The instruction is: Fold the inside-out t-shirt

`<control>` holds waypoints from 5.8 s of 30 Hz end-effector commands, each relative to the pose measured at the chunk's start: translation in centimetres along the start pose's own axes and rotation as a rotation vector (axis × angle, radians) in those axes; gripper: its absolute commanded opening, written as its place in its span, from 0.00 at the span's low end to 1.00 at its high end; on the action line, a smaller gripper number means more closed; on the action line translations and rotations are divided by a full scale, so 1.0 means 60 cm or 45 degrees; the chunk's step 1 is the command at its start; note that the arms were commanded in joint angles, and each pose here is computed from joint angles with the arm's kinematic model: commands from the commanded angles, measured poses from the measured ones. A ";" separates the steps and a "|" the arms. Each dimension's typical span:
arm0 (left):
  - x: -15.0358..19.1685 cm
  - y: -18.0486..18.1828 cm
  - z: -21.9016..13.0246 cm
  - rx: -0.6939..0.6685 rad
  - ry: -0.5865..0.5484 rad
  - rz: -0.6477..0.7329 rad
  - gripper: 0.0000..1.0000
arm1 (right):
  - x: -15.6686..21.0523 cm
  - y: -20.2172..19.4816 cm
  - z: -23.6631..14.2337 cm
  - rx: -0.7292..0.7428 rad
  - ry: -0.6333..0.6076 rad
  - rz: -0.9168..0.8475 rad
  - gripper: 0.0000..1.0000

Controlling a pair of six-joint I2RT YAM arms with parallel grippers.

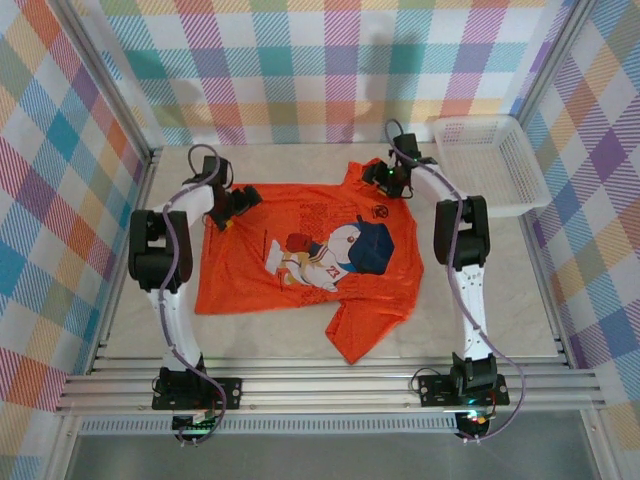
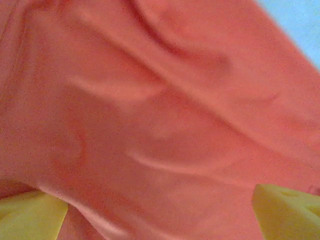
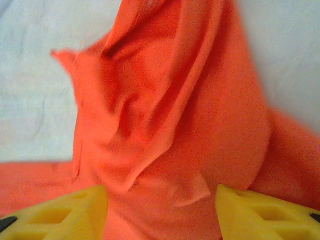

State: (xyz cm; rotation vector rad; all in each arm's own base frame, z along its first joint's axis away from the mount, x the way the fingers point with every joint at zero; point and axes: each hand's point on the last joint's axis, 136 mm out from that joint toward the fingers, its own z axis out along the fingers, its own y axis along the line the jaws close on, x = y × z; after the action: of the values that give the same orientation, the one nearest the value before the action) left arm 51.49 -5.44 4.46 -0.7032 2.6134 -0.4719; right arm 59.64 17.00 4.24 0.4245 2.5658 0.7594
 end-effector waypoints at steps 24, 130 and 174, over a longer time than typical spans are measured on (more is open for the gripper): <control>0.123 0.029 -0.204 -0.029 -0.079 0.058 0.89 | 0.171 0.062 -0.217 -0.112 0.085 -0.118 0.65; 0.214 0.216 -0.340 -0.282 -0.121 -0.240 0.00 | 0.651 -0.048 -0.431 0.319 0.513 -0.368 0.00; 0.084 0.217 -0.186 -0.464 0.021 -0.246 0.00 | 0.193 0.114 -0.303 0.267 0.019 -0.437 0.00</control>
State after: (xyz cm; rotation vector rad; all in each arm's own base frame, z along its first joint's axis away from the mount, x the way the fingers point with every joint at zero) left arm 37.10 4.51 7.34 -1.0951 2.6702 -0.0995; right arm 40.98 18.72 17.68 0.0580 2.6659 0.3504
